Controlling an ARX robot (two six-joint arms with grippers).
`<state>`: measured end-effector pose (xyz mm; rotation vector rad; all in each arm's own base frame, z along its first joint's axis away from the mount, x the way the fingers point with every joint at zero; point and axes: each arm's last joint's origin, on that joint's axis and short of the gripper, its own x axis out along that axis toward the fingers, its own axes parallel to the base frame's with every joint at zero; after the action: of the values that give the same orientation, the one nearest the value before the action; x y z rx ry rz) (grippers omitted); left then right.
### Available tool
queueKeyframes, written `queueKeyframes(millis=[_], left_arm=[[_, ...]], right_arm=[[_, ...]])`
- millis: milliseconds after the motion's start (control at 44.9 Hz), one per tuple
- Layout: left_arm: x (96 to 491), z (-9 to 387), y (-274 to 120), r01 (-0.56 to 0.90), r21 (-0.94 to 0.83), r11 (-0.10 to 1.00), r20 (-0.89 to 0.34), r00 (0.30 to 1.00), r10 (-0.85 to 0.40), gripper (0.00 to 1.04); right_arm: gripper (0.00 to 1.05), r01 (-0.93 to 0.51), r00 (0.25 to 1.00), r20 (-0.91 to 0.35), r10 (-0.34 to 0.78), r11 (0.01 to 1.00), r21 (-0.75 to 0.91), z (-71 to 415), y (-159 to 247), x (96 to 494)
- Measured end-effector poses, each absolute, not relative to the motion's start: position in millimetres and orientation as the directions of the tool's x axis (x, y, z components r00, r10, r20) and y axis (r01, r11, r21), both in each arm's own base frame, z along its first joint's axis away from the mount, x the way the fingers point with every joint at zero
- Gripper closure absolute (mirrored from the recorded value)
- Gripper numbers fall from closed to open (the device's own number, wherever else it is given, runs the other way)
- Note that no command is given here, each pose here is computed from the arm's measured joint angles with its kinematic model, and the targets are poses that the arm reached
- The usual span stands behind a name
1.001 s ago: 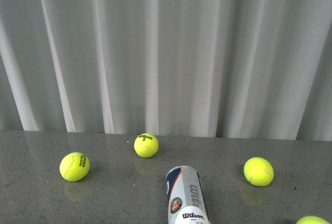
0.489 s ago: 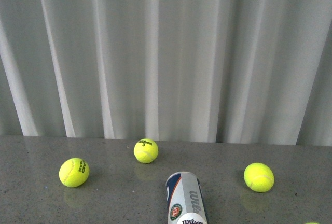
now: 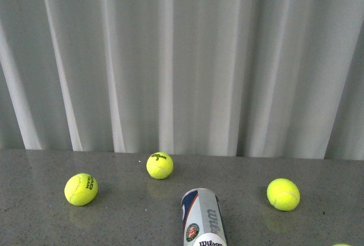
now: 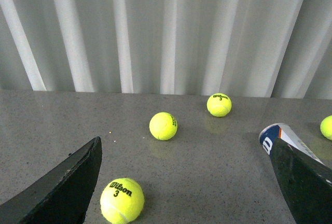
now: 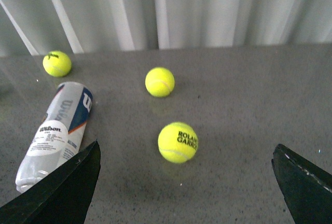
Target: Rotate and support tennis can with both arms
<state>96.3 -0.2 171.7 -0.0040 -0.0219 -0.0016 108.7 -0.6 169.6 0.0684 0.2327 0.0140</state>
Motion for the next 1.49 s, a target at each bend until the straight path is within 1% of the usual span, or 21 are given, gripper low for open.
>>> queueKeyframes(millis=[67,111,156,245,378,512,667,890,1068,1246,1491], left_arm=[[96.3,171.7,-0.2,0.002,-0.004,1.000,0.022,1.000,-0.002,0.07],[96.3,171.7,-0.2,0.002,-0.004,1.000,0.022,1.000,-0.002,0.07],[96.3,171.7,-0.2,0.002,-0.004,1.000,0.022,1.000,-0.002,0.07],[96.3,171.7,-0.2,0.002,-0.004,1.000,0.022,1.000,-0.002,0.07],[96.3,171.7,-0.2,0.002,-0.004,1.000,0.022,1.000,-0.002,0.07],[96.3,171.7,-0.2,0.002,-0.004,1.000,0.022,1.000,-0.002,0.07],[96.3,171.7,-0.2,0.002,-0.004,1.000,0.022,1.000,-0.002,0.07],[96.3,171.7,-0.2,0.002,-0.004,1.000,0.022,1.000,-0.002,0.07],[96.3,171.7,-0.2,0.002,-0.004,1.000,0.022,1.000,-0.002,0.07],[96.3,171.7,-0.2,0.002,-0.004,1.000,0.022,1.000,-0.002,0.07],[96.3,171.7,-0.2,0.002,-0.004,1.000,0.022,1.000,-0.002,0.07]], right_arm=[[0.07,-0.020,0.944,-0.326,0.051,0.995,0.097,180.3,2.1,127.2],[0.07,-0.079,0.898,-0.420,0.133,0.986,0.144,186.8,9.3,145.2],[0.07,-0.102,0.862,-0.474,0.179,0.978,0.183,190.4,16.3,162.7],[0.07,-0.138,0.765,-0.585,0.269,0.956,0.259,188.8,32.8,197.2],[0.07,-0.117,0.657,-0.683,0.319,0.938,0.325,174.1,57.4,244.5],[0.07,-0.118,0.580,-0.727,0.366,0.921,0.370,158.6,79.2,277.9],[0.07,-0.128,0.536,-0.747,0.394,0.912,0.389,145.9,97.6,300.3],[0.07,-0.139,0.487,-0.779,0.395,0.916,0.377,123.8,116.7,326.0],[0.07,-0.188,0.450,-0.779,0.436,0.899,0.395,110.7,133.3,344.5],[0.07,-0.228,0.430,-0.779,0.456,0.890,0.395,101.0,147.0,356.1],[0.07,-0.221,0.410,-0.807,0.425,0.905,0.365,78.9,163.8,374.3]])
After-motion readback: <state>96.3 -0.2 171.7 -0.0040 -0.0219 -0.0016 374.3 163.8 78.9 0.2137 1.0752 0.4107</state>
